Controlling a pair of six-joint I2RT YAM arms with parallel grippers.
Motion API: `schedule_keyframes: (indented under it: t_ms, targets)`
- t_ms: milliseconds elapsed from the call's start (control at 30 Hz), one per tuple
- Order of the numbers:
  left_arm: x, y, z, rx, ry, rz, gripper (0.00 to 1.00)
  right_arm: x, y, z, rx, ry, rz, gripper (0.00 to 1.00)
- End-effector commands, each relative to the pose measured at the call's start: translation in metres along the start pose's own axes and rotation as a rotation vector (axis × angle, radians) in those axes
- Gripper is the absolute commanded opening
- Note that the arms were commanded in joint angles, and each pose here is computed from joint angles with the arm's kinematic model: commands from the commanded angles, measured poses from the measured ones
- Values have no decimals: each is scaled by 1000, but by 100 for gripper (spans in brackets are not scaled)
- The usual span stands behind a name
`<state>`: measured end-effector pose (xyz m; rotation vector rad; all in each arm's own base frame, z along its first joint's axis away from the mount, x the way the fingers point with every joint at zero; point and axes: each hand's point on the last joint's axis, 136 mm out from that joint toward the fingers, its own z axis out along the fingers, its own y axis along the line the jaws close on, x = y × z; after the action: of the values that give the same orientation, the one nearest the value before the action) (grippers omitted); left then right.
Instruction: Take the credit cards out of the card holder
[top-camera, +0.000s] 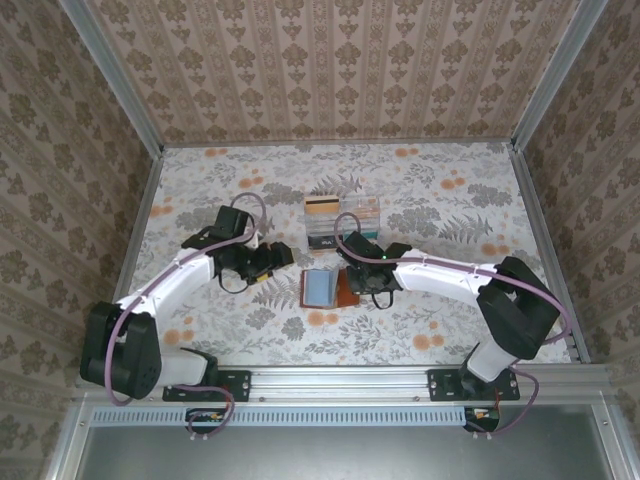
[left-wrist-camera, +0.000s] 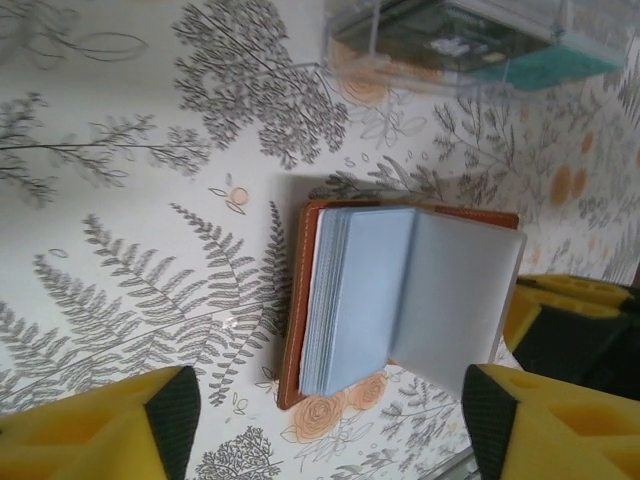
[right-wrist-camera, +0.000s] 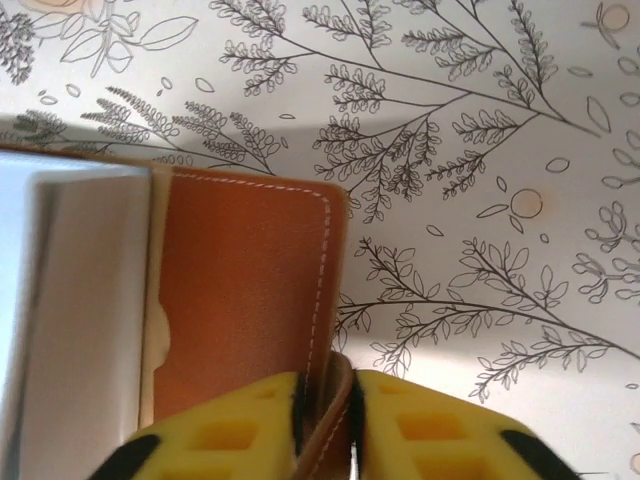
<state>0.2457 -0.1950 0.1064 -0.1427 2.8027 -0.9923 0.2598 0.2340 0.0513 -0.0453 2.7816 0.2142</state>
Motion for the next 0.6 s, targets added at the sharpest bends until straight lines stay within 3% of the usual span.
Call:
schedule_keyframes:
  t_ms: [0, 67, 167, 367, 567]
  targets:
    - [6, -14, 10, 50, 25, 65, 64, -1, 8, 7, -24, 12, 13, 9]
    - [8, -18, 16, 71, 40, 74, 55, 0, 8, 11, -25, 14, 20, 0]
    - [23, -25, 32, 89, 102, 97, 46, 2, 7, 16, -26, 20, 34, 0]
    - [36, -16, 55, 62, 180, 70, 42, 7, 8, 22, -49, 21, 75, 0]
    - [41, 7, 59, -42, 189, 39, 41, 11, 8, 25, -60, 25, 97, 0]
